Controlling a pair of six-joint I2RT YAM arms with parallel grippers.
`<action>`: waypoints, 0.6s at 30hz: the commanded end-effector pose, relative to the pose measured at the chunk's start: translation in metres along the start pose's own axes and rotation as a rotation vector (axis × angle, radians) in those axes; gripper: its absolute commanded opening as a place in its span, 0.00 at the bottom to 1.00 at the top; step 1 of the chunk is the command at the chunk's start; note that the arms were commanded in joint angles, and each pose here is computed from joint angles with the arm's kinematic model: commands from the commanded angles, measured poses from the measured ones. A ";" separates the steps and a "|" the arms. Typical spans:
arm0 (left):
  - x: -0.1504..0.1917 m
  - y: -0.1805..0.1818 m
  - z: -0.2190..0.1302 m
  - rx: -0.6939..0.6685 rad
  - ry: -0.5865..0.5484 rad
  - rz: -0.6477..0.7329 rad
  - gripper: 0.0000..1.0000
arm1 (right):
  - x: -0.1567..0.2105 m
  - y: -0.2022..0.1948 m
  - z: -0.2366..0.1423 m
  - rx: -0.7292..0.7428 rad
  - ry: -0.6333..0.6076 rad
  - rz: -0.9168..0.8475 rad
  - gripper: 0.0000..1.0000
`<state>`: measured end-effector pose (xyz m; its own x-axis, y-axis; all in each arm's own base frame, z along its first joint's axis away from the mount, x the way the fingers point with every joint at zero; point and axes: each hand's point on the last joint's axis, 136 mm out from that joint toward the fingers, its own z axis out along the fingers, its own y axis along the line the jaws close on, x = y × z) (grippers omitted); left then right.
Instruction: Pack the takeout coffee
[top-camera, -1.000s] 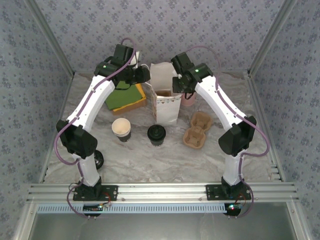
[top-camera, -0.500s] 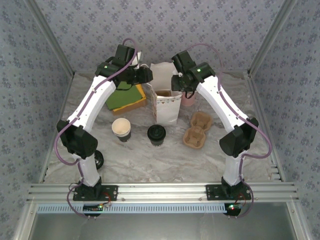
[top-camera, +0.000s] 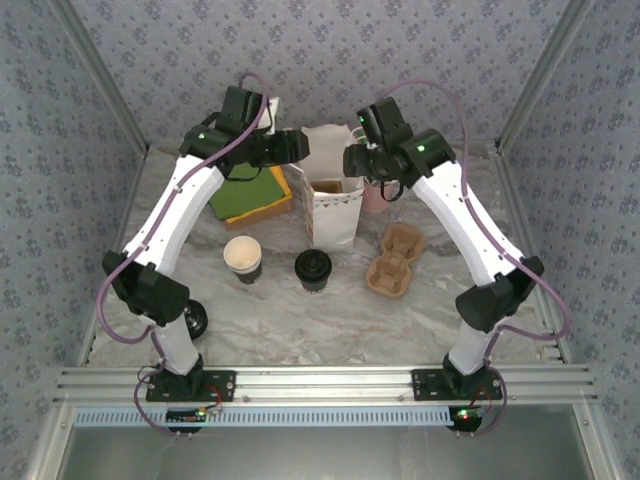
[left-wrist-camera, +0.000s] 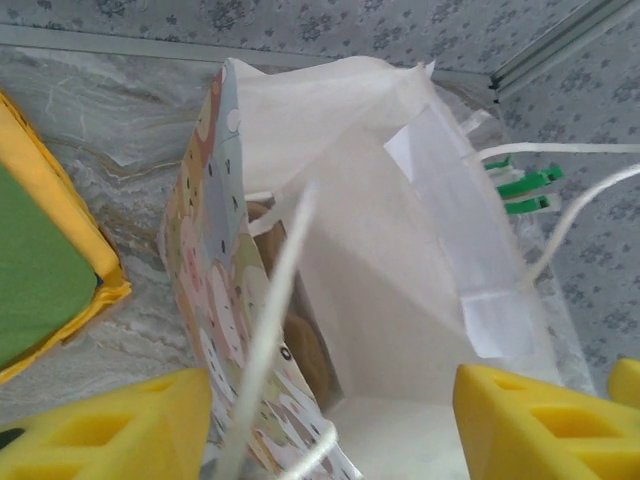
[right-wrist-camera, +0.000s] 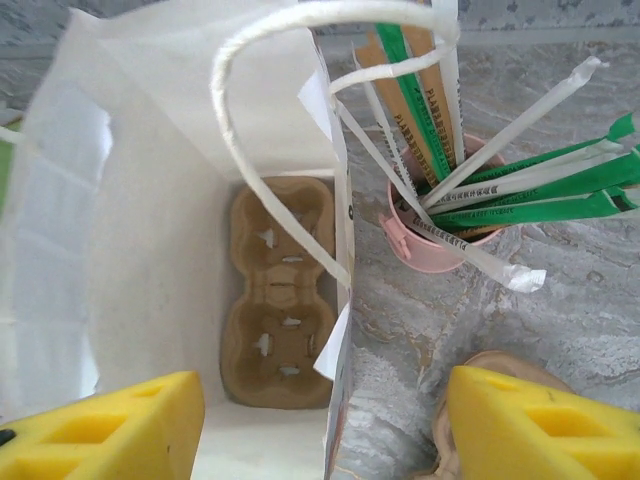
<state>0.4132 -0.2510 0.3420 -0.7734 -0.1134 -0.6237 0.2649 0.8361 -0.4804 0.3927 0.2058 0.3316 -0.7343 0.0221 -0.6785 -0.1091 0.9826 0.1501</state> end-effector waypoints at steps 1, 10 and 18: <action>-0.010 -0.021 -0.041 0.051 -0.064 0.035 0.72 | -0.001 0.002 -0.017 -0.031 -0.032 0.017 0.72; 0.012 -0.012 -0.080 -0.013 -0.084 0.033 0.91 | 0.019 0.002 -0.032 -0.062 -0.036 -0.005 1.00; 0.054 0.026 -0.106 -0.139 -0.101 -0.032 1.00 | 0.041 0.014 -0.037 -0.121 -0.004 -0.062 1.00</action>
<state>0.3283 -0.1959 0.3664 -0.7276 -0.1535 -0.6686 0.2163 0.8736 -0.4360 0.3472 0.2081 0.3252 -0.7367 -0.0132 -0.6761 -0.1800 0.9676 0.1773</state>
